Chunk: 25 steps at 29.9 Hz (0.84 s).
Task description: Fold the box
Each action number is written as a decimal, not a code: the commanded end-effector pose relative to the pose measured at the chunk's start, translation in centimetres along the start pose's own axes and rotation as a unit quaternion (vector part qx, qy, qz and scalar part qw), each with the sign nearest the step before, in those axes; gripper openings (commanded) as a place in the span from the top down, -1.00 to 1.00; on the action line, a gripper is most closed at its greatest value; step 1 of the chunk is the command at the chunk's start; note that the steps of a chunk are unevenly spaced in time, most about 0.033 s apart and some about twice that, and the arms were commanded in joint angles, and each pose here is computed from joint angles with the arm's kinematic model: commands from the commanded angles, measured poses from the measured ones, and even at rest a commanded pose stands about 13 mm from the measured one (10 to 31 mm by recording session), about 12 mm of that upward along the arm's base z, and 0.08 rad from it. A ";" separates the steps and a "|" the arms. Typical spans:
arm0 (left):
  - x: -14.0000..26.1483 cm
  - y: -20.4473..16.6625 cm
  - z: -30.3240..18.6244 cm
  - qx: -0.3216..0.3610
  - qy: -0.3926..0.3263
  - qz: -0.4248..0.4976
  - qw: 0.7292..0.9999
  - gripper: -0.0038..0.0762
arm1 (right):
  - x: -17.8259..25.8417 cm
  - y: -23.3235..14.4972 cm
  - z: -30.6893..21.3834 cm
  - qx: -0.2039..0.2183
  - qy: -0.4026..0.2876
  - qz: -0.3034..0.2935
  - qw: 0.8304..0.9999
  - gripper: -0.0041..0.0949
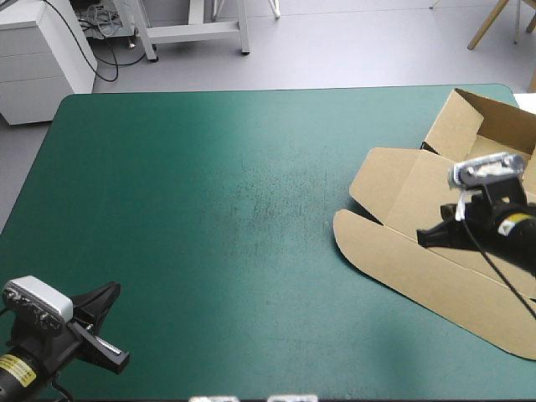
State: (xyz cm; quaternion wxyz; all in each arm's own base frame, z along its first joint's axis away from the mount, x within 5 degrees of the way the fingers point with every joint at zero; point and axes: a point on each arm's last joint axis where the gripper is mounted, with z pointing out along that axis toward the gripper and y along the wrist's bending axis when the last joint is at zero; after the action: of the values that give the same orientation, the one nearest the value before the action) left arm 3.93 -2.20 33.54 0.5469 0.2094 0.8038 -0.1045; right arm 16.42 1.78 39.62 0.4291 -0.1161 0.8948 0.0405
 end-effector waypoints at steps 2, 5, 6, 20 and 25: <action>0.2 -0.1 0.0 -0.002 -0.078 -0.004 0.997 0.93 | 2.6 0.8 -2.9 0.022 -0.117 -0.010 0.993 0.96; 1.3 -0.1 0.3 -0.004 -0.091 -0.005 0.996 0.93 | 5.0 1.3 -4.0 0.031 -0.156 -0.012 0.987 0.96; 1.6 -0.2 0.3 -0.005 -0.095 -0.005 0.995 0.93 | 5.8 1.5 -4.3 0.032 -0.164 -0.012 0.986 0.96; 4.4 -0.5 0.6 -0.002 -0.113 -0.015 0.994 0.93 | 13.2 2.9 -6.0 0.048 -0.260 -0.013 0.964 0.96; 4.5 -0.5 0.5 -0.002 -0.112 -0.015 0.994 0.93 | 15.1 3.3 -6.6 0.049 -0.294 -0.006 0.955 0.96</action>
State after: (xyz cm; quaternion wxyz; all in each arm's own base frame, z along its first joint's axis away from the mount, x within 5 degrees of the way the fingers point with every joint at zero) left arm 2.64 -1.76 27.87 0.6015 0.1949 0.7654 -0.1199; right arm 2.08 1.25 31.04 0.6327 -0.0976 0.7680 0.0201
